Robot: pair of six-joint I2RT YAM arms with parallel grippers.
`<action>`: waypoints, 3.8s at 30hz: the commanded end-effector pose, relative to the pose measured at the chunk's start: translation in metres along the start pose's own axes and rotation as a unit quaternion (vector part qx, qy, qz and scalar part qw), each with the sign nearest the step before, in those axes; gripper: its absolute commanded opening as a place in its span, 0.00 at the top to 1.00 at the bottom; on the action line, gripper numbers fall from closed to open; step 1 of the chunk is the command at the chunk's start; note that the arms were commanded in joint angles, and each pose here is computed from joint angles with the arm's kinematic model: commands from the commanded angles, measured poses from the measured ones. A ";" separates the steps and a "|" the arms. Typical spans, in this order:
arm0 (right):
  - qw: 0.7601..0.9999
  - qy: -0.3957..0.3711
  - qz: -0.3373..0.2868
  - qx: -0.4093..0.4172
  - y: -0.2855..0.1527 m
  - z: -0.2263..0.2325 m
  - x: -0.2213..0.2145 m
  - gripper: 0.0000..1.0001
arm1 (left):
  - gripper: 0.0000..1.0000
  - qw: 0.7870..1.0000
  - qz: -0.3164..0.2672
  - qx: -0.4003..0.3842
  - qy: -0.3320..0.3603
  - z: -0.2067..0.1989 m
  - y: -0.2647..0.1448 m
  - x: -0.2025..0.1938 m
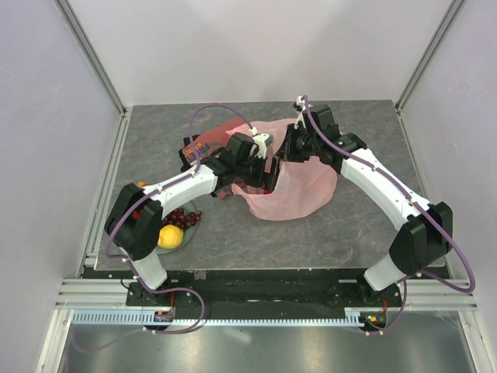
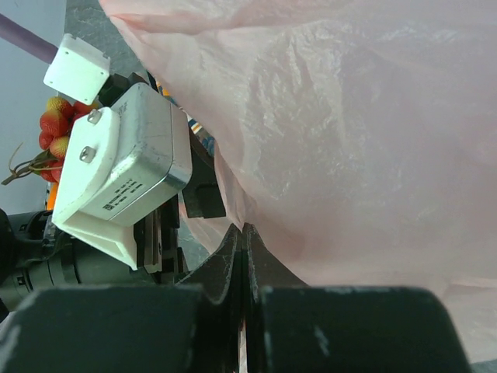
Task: Place the fruits into the plastic bag
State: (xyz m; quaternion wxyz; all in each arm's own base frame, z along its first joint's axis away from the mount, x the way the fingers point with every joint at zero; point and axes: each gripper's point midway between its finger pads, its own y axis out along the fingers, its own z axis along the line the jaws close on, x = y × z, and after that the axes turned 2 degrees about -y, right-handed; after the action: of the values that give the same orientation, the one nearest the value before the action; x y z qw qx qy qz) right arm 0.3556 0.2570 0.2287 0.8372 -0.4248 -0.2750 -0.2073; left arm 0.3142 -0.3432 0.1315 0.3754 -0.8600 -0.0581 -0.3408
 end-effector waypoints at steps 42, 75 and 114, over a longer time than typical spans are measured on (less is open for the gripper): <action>1.000 0.013 -0.019 0.009 0.000 -0.004 0.015 0.99 | 0.01 0.862 -0.126 0.393 -0.295 0.109 -0.272 -0.118; 0.999 0.028 -0.038 0.013 0.005 -0.010 0.031 0.98 | 0.01 0.781 -0.110 0.450 -0.418 0.166 -0.253 -0.166; 0.998 0.040 -0.040 0.011 0.011 -0.020 0.039 0.98 | 0.76 0.808 -0.116 0.410 -0.408 0.155 -0.248 -0.158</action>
State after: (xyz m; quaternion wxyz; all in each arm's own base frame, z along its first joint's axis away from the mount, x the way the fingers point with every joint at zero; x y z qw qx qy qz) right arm 0.3878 0.2369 0.2201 0.8421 -0.4159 -0.2433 -0.2422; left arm 0.1825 -0.0321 0.0892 0.6200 -0.6606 -0.4168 0.0740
